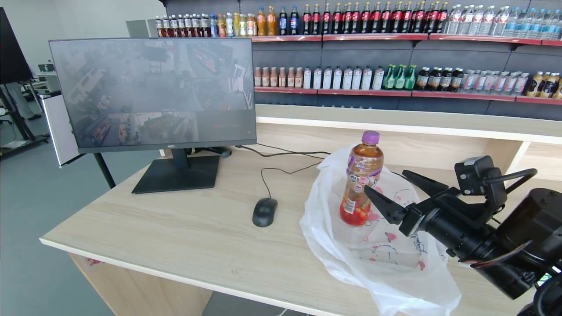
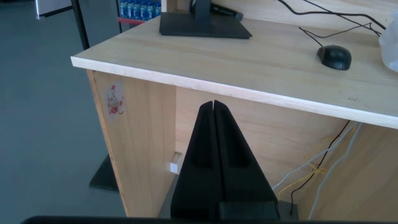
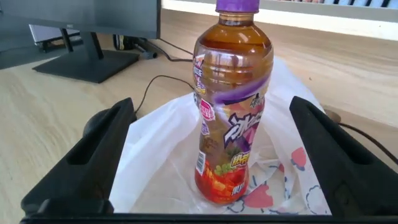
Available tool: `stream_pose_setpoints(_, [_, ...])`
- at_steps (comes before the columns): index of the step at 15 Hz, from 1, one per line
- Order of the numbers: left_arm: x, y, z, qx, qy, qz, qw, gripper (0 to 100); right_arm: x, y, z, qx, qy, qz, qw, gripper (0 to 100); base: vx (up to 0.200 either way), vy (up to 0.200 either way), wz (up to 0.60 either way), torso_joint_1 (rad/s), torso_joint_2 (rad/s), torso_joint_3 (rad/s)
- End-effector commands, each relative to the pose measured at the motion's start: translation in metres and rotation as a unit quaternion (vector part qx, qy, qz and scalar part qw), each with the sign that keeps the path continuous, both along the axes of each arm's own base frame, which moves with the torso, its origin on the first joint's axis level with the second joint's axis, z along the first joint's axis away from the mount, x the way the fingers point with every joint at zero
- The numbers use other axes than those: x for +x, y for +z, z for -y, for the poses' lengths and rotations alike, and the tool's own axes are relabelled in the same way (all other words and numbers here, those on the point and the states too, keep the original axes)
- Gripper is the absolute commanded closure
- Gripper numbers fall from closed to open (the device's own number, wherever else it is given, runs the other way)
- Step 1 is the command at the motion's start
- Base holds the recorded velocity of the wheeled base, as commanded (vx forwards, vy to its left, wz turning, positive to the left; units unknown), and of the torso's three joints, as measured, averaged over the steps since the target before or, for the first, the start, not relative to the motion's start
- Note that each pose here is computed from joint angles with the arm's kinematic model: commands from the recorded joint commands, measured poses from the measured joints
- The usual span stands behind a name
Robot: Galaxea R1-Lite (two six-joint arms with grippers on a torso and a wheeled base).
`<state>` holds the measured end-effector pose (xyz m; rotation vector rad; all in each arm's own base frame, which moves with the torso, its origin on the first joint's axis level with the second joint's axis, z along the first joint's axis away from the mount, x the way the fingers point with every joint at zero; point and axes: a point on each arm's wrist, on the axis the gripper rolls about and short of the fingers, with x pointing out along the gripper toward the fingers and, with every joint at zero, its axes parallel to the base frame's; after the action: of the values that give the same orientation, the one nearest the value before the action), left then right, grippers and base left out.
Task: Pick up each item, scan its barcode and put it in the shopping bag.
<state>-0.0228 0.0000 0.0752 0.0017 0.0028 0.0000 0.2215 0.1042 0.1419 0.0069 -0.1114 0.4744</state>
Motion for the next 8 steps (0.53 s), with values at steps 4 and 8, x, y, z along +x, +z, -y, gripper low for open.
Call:
stream_pose_setpoints(4, [0.0000,0.0001,0.0000,0.001,-0.002,0.001,1.0000,100,-0.0096,-0.0020,0.0054,-0.005,-0.002,-0.006,1.000,0,-0.150,0.000,0.00,-0.009,0.00,0.002])
stream_pose_setpoints(8, [0.0000,0.0001,0.0000,0.000,-0.002,0.001,1.0000,100,-0.0088,-0.0012,0.0081,-0.002,-0.007,-0.006,1.000,0,0.000,0.000,0.00,0.000,0.00,0.000])
